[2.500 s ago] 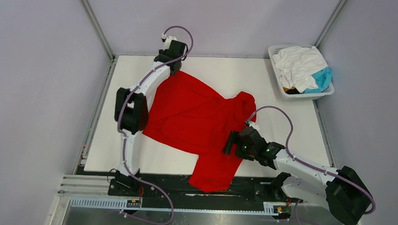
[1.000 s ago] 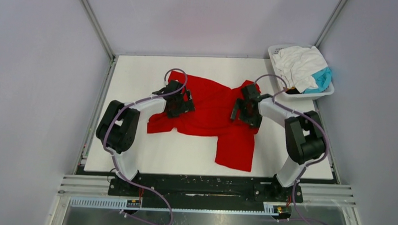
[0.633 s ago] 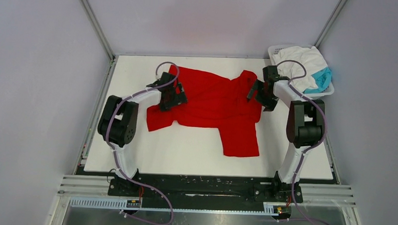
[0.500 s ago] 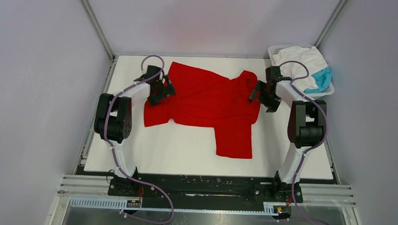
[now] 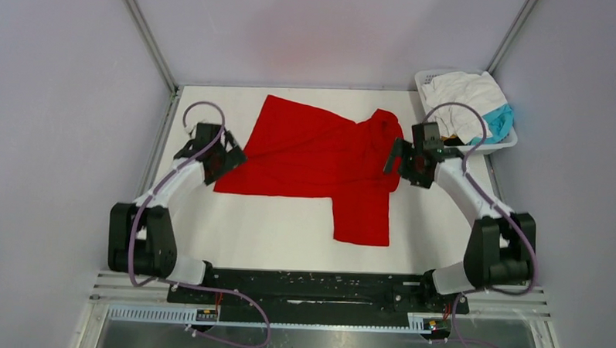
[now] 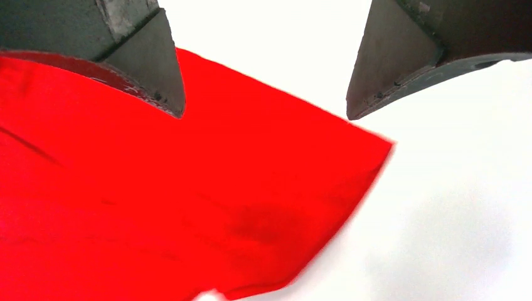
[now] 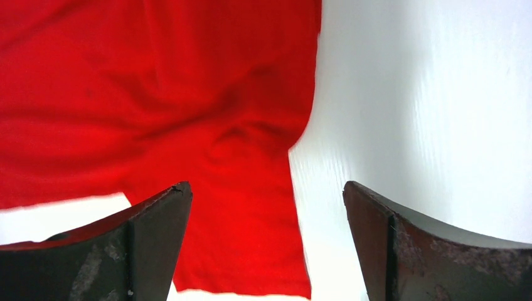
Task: Fold and stack the t-shirts
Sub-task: Flatten out the tshirt
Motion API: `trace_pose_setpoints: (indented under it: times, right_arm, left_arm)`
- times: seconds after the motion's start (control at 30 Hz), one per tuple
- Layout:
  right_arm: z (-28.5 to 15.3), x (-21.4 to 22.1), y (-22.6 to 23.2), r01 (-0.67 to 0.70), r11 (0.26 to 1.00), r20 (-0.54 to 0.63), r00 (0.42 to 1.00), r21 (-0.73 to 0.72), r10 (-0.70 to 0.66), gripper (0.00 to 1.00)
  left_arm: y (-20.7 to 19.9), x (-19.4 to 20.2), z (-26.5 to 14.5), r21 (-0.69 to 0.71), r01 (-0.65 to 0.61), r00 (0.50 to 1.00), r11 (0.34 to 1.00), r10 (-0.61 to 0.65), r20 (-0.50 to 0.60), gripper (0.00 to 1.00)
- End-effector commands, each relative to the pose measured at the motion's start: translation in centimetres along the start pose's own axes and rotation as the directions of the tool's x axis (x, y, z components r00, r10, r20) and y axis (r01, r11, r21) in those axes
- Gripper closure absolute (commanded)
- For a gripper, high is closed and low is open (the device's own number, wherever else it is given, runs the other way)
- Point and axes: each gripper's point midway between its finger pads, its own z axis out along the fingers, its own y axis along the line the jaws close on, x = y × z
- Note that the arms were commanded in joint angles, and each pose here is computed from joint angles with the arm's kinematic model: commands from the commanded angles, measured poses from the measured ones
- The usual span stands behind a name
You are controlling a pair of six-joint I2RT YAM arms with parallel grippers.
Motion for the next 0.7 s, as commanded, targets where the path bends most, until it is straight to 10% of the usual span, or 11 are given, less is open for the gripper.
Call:
trace_pose_setpoints:
  times: [0.0, 0.3, 0.67]
  right_arm:
    - [-1.3, 3.2, -0.9, 0.004, 1.000, 0.024, 1.000, -0.002, -0.004, 0.00]
    - [-2.3, 5.3, -1.3, 0.005, 0.999, 0.026, 1.000, -0.043, -0.003, 0.00]
    - [-2.8, 5.1, -2.0, 0.006, 1.000, 0.051, 0.999, -0.015, -0.005, 0.00]
  left_arm:
    - [7.2, 1.2, -0.2, -0.198, 0.105, 0.994, 0.975, -0.096, 0.058, 0.01]
    - [6.4, 2.0, 4.0, -0.096, 0.187, 0.974, 0.978, -0.197, -0.108, 0.06]
    - [5.8, 3.4, 6.1, -0.099, 0.203, 0.953, 0.974, -0.220, -0.209, 0.57]
